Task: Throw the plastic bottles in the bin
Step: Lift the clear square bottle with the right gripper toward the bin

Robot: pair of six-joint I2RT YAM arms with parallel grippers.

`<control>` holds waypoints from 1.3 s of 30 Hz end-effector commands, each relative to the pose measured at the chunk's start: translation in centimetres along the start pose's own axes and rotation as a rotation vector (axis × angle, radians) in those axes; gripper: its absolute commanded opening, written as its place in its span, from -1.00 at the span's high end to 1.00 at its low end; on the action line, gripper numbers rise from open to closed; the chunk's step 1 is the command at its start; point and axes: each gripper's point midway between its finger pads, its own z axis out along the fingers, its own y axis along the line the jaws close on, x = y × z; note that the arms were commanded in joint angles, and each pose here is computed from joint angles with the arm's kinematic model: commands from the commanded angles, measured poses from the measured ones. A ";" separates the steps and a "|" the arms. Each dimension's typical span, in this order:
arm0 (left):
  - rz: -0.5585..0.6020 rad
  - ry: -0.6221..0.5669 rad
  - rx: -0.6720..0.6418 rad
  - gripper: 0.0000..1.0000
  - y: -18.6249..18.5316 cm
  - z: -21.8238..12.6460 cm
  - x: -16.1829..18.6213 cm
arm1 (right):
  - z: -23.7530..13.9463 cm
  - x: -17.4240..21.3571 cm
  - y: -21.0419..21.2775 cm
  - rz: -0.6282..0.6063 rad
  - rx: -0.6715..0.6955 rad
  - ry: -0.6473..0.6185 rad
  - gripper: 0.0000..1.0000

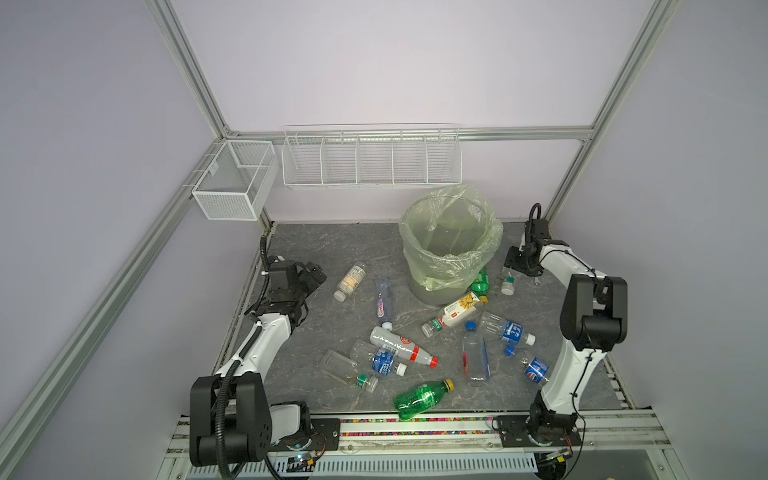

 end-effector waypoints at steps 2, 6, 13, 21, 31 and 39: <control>0.008 0.000 -0.015 -0.98 0.0 0.4 -0.1 | -3.4 -0.8 0.6 -0.008 -0.037 -0.056 0.15; -0.001 0.003 0.000 -0.98 -0.1 0.4 0.0 | -5.3 -0.6 0.7 -0.006 -0.052 -0.077 0.15; 0.033 0.002 -0.024 -0.98 -0.6 0.7 -1.0 | -10.8 0.6 1.3 0.010 -0.124 -0.149 0.20; 0.015 0.026 -0.014 -0.98 -0.6 1.4 -0.4 | -16.7 2.1 1.6 -0.012 -0.167 -0.236 0.18; -0.012 0.042 0.017 -0.98 -1.1 1.5 -0.1 | -24.5 1.8 4.4 -0.057 -0.356 -0.369 0.13; -0.014 0.050 0.023 -0.98 -1.1 0.9 0.1 | -28.8 1.3 5.7 -0.095 -0.407 -0.448 0.12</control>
